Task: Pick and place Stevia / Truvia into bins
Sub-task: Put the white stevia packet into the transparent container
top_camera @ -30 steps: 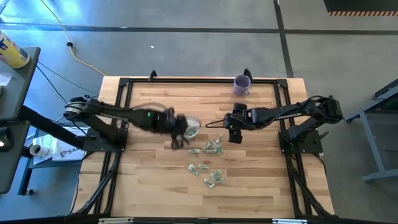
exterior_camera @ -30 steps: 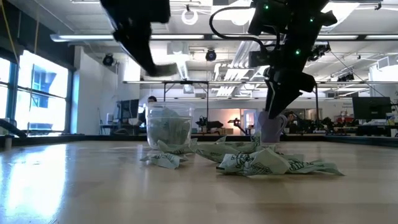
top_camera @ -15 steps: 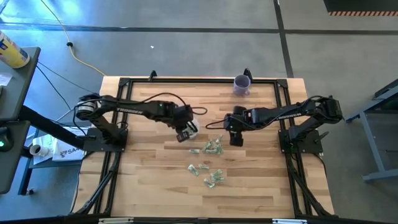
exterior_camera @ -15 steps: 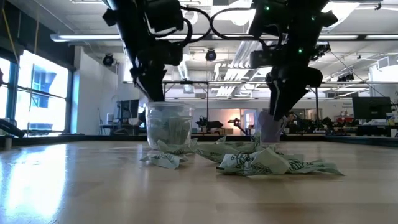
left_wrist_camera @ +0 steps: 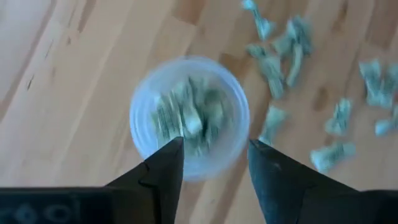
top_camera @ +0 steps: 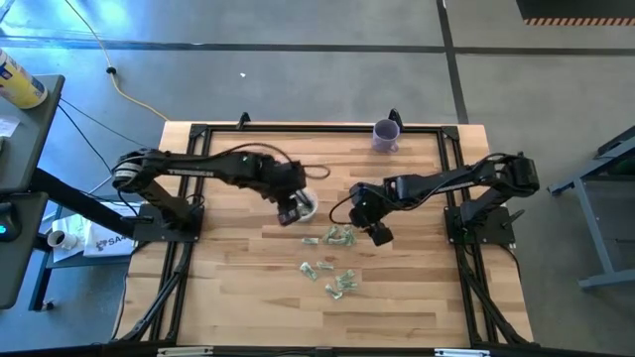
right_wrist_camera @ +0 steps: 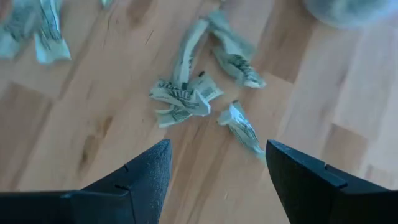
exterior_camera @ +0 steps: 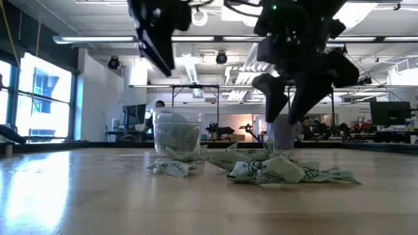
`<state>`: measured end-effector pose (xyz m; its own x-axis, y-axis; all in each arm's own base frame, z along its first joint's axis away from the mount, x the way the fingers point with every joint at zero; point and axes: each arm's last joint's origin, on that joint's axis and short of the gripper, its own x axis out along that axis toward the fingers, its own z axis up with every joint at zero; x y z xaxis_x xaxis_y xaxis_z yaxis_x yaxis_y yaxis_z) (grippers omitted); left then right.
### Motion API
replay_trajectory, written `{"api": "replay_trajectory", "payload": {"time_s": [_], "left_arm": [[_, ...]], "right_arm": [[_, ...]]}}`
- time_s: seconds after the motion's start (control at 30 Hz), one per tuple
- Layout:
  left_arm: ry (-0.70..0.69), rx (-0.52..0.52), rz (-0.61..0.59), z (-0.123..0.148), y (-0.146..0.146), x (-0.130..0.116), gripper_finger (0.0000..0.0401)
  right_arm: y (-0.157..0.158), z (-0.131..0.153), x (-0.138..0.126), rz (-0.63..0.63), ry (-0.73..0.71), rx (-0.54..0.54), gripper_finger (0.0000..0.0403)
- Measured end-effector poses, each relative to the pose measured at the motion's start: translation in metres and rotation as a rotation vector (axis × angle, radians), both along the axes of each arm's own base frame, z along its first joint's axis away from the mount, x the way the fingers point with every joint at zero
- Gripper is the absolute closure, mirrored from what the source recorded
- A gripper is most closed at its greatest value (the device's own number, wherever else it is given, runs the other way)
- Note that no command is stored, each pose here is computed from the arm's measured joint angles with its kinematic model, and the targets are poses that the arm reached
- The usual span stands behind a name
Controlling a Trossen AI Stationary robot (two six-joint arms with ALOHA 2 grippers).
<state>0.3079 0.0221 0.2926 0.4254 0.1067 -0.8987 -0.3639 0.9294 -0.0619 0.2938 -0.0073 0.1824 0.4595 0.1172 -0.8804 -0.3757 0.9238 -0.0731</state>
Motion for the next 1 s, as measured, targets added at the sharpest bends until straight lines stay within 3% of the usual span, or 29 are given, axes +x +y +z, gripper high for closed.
{"api": "replay_trajectory", "payload": {"time_s": [0.2,0.33,0.53,0.63,0.83,1.0], "left_arm": [[0.067,0.075,0.053,0.008,-0.027,-0.026,0.0203],[0.063,0.067,0.12,0.007,-0.042,-0.041,0.0219],[0.055,0.039,0.204,0.002,-0.058,-0.059,0.0234],[0.057,0.023,0.234,-0.001,-0.062,-0.065,0.0239],[0.073,0.035,0.271,-0.006,-0.063,-0.069,0.024],[0.07,0.067,0.278,-0.006,-0.064,-0.07,0.024]], "right_arm": [[-0.003,-0.029,0.014,0.01,0.035,-0.075,0.0151],[-0.004,-0.041,0.021,0.042,0.028,-0.12,0.0151],[-0.011,-0.056,0.023,0.035,0.075,-0.07,0.0169],[-0.015,-0.057,0.022,0.012,0.082,-0.02,0.0204],[-0.026,-0.059,0.02,-0.088,0.11,0.029,0.0312],[-0.034,-0.051,0.019,-0.239,0.134,0.042,0.0394]]}}
